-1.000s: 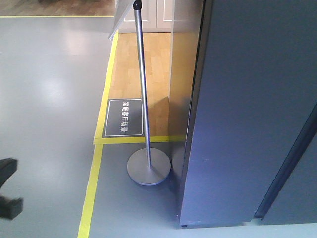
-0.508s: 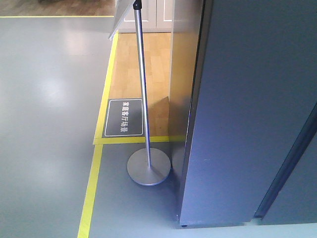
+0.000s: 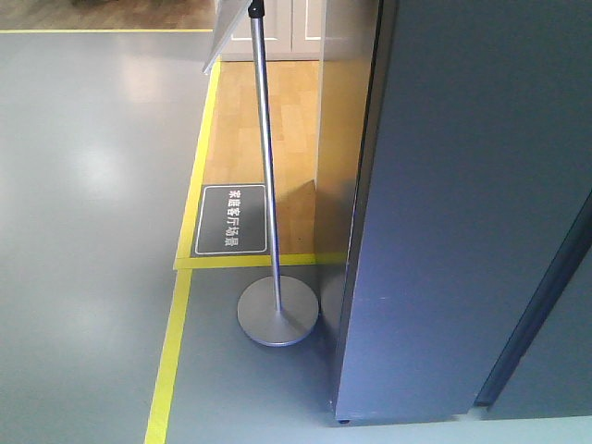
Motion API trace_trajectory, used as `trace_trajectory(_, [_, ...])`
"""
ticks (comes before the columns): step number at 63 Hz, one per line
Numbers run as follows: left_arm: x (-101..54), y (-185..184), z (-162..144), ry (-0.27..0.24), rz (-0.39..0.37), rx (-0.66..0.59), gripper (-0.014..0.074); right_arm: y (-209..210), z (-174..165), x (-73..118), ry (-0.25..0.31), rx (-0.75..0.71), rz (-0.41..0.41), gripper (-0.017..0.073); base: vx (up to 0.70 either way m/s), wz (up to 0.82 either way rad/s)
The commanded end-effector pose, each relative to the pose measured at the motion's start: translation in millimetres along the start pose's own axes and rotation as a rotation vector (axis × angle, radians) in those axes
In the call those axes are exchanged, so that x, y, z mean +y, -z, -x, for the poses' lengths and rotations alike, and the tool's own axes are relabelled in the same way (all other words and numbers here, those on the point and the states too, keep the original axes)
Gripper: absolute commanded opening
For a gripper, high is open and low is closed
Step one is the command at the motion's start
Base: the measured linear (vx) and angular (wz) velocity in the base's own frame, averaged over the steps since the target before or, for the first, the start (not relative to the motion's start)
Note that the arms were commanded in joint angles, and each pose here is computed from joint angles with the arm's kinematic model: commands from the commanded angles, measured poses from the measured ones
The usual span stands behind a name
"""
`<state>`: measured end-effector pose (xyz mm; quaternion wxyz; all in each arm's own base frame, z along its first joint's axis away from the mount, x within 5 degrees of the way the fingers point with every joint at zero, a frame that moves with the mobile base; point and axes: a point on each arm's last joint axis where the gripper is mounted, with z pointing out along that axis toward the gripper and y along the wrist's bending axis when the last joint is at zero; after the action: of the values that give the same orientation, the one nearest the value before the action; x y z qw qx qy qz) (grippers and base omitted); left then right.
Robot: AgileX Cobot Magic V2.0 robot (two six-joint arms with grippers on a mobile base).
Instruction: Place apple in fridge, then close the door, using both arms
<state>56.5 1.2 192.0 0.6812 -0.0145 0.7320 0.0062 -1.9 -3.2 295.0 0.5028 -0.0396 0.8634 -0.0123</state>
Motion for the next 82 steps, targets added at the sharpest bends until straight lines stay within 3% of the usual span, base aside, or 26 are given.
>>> trace_trajectory(1, [0.6, -0.1, -0.2, -0.004, 0.005, -0.079, -0.0006, 2.9, 11.4, -0.8, 0.007, -0.069, -0.004, 0.0004, 0.0, 0.0])
trace_trajectory(18, [1.2, 1.2, 9.8, -0.014, 0.013, -0.193, -0.0006, 2.9, 11.4, -0.8, 0.007, -0.069, -0.004, 0.0004, 0.0, 0.0])
trace_trajectory(26, [1.0, 1.7, 12.1, -0.051, 0.015, -0.218, -0.0006, 2.9, 11.4, -0.8, 0.007, -0.069, -0.004, 0.0004, 0.0, 0.0])
trace_trajectory(39, [0.9, 1.1, 9.1, 0.008, 0.008, -0.185, -0.0006, 2.9, 11.4, -0.8, 0.007, -0.069, -0.004, 0.0004, 0.0, 0.0])
trace_trajectory(51, [0.9, 1.1, 9.3, 0.011, 0.008, -0.187, -0.0006, 2.9, 11.5, -0.8, 0.007, -0.07, -0.004, 0.0004, 0.0, 0.0])
trace_trajectory(57, [0.9, 1.1, 9.3, 0.068, 0.002, -0.187, -0.0006, 2.9, 11.5, -0.8, 0.007, -0.07, -0.004, 0.0004, 0.0, 0.0])
trace_trajectory(82, [0.9, 1.6, 11.6, 0.078, 0.001, -0.194, -0.0006, 2.9, 11.5, -0.8, 0.007, -0.07, -0.004, 0.0004, 0.0, 0.0])
